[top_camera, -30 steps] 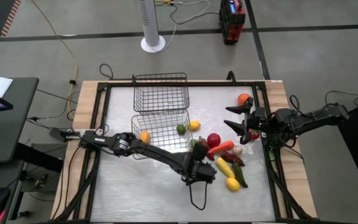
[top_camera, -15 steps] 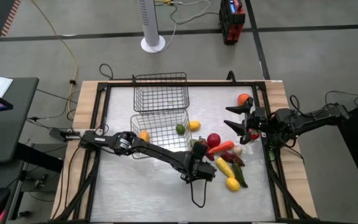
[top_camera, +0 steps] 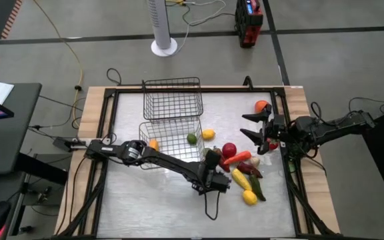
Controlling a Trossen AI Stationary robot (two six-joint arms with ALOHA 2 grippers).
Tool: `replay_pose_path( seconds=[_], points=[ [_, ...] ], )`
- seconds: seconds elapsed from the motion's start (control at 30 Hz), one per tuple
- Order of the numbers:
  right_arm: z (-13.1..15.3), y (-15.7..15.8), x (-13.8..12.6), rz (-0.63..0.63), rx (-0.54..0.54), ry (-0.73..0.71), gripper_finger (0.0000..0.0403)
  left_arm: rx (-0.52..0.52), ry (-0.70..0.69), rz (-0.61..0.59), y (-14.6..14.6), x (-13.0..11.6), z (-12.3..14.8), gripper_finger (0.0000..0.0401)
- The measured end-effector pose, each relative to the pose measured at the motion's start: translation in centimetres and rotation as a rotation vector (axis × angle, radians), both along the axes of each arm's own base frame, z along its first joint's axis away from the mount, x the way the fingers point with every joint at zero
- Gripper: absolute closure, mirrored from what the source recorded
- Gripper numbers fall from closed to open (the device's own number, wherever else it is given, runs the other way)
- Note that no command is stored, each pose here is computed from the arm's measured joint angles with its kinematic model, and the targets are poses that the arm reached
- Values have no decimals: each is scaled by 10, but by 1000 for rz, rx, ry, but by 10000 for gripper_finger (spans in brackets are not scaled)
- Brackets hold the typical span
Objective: Sort produce into baskets
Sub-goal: Put the red apple into the brown wire basket
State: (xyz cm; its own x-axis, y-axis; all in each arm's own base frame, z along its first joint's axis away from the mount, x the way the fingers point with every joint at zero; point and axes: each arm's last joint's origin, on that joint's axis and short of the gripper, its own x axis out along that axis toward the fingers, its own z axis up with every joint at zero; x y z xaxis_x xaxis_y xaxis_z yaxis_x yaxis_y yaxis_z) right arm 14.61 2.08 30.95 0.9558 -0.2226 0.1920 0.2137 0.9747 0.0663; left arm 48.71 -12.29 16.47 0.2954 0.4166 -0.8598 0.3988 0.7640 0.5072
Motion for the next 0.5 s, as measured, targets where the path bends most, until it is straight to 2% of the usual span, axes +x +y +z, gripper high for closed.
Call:
replay_pose_path(
  seconds=[0.13,0.33,0.5],
  points=[
    [0,0,0,0,0,0,111,5,12,-1,0,-1,0,129],
    [0,0,0,0,0,0,111,51,14,-22,-2,-1,1,134],
    [0,0,0,0,0,1,111,52,-62,-45,-12,3,23,135]
  ],
)
